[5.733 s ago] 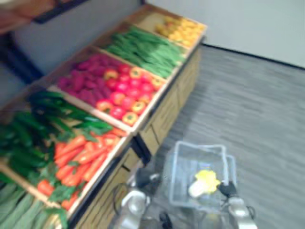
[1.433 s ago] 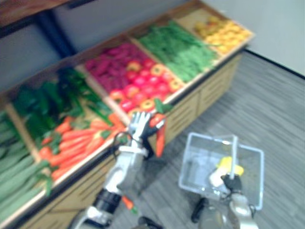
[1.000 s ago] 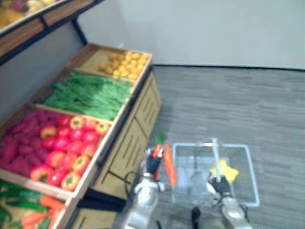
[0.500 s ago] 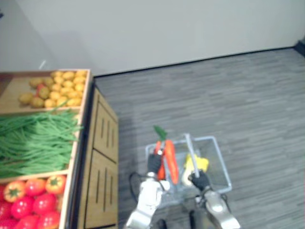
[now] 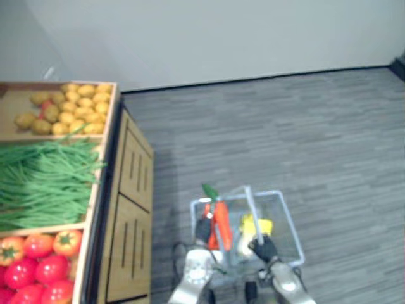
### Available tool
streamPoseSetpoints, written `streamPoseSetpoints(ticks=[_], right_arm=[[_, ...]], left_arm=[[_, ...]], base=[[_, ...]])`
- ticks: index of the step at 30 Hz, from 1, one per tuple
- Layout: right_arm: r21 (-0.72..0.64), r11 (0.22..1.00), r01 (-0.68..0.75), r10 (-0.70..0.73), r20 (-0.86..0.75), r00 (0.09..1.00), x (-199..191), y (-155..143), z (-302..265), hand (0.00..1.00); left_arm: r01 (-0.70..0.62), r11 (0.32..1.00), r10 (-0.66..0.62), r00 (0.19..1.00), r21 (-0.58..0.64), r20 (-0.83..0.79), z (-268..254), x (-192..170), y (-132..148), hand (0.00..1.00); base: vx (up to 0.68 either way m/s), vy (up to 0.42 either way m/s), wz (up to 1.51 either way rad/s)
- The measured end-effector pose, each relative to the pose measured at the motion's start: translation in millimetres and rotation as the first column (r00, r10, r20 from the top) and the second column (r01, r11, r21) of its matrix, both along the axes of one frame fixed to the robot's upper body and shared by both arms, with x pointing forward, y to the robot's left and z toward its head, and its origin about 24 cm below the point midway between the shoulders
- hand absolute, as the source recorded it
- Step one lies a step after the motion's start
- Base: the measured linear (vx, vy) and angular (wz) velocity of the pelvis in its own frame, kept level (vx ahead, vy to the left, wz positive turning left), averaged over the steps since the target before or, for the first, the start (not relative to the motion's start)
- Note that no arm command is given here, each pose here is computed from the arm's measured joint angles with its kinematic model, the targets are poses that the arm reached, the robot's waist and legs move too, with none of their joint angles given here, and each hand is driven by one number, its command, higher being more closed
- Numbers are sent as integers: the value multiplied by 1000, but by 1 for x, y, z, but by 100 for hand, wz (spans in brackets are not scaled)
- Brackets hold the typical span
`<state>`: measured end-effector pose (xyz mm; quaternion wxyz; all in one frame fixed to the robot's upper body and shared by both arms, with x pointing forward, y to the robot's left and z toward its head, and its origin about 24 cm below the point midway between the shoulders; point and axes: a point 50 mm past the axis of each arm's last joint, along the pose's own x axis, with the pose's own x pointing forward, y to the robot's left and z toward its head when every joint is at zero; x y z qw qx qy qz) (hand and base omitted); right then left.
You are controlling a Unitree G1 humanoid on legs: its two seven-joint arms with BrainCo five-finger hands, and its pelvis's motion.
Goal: Pick vegetable in the basket
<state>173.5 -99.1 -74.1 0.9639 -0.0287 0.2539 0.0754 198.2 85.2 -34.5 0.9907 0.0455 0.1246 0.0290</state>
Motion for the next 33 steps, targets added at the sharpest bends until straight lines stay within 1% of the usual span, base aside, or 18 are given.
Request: streamPoseSetpoints(ticks=[1, 2, 6, 11, 13, 21, 27, 30, 32, 33], right_arm=[[4, 1000, 1, -1, -3, 1000, -1, 0, 0, 100], [13, 1000, 6, -6, -7, 1000, -1, 0, -1, 100], [43, 999, 4, -3, -7, 1000, -4, 0, 1, 100], [60, 998, -9, 10, -9, 1000, -4, 1, 1, 100], [67, 998, -13, 14, -11, 1000, -4, 2, 1, 100], [194, 980, 34, -23, -60, 998, -9, 3, -1, 100], [198, 979, 43, -29, -73, 997, -13, 2, -3, 100], [182, 979, 91, -78, -80, 994, -14, -8, -5, 100], [160, 975, 157, -145, -87, 986, -15, -21, -6, 100], [145, 970, 197, -184, -93, 978, -16, -28, -8, 100]], left_arm=[[-5, 1000, 5, 1000, 7, -14, -3, -1, 1, 100], [-11, 1000, 12, 999, 17, -31, -7, -2, 2, 0], [5, 998, 0, 998, 67, -65, -16, -2, 3, 0], [46, 990, -37, 997, 136, -68, -20, 2, 3, 0], [53, 988, -42, 996, 143, -74, -21, 3, 3, 0], [68, 984, -50, 993, 163, -110, -29, 1, 4, 0], [88, 974, -68, 992, 209, -104, -30, 0, 4, 0], [58, 963, -38, 996, 261, -82, -28, 4, 15, 0], [-24, 960, 40, 998, 278, -55, -24, 9, 30, 0], [-91, 954, 104, 994, 287, -32, -20, 12, 43, 0]], base=[[-54, 14, 2], [-40, 5, 0], [-34, -16, 2], [4, -40, 3], [6, -20, 7], [0, -1, 0], [0, 0, 0], [0, 0, 0], [0, 0, 0], [0, 0, 0]])
